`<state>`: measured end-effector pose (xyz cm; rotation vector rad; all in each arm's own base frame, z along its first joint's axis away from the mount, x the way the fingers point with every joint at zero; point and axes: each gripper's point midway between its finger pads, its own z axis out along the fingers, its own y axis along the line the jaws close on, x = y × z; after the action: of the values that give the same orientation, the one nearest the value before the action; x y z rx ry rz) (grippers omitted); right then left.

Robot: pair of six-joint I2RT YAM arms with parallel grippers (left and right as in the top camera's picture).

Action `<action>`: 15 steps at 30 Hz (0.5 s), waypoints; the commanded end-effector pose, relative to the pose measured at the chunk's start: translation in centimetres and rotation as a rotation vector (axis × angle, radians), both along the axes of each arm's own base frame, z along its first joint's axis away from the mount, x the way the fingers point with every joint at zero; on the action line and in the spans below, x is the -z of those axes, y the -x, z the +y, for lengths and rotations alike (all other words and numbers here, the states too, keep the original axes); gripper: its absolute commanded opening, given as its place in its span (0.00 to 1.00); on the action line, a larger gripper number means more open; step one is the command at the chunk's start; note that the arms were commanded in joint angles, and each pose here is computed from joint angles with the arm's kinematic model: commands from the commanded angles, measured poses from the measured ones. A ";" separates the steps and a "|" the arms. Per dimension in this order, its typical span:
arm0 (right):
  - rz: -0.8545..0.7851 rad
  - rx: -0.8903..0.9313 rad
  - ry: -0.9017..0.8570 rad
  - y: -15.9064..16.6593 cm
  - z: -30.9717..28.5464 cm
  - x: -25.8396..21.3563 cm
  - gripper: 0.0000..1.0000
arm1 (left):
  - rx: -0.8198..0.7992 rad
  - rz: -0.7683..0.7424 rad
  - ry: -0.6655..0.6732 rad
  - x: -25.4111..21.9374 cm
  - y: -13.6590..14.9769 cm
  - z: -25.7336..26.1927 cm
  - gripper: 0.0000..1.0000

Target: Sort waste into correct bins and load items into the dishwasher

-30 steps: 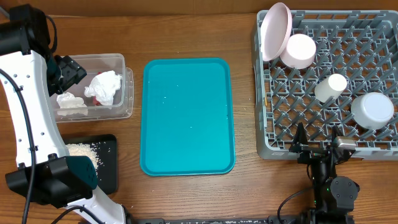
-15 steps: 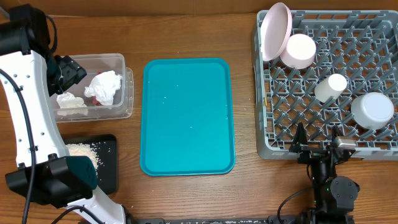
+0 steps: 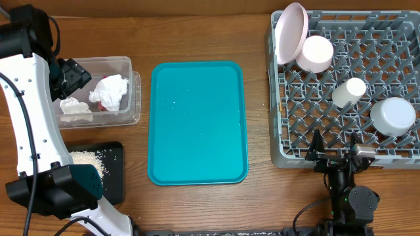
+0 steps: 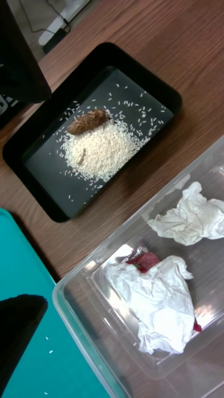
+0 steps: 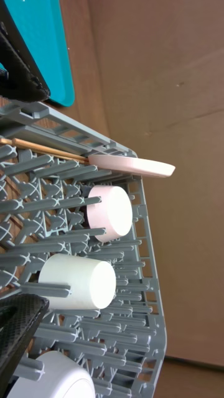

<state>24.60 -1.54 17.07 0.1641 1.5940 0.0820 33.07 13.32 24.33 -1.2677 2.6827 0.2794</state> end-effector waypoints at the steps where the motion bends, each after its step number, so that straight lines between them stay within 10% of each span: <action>1: -0.007 0.006 0.006 0.0 -0.1 0.1 1.00 | 0.073 -0.028 -0.018 -1.5 0.3 -0.2 1.00; 15: -0.007 0.006 0.006 0.0 -0.1 0.1 1.00 | 0.183 -0.052 -0.027 -1.0 5.0 -2.1 1.00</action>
<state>24.60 -1.54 17.08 0.1619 1.5938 0.0799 29.93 12.11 25.68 -1.0842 2.7005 0.2561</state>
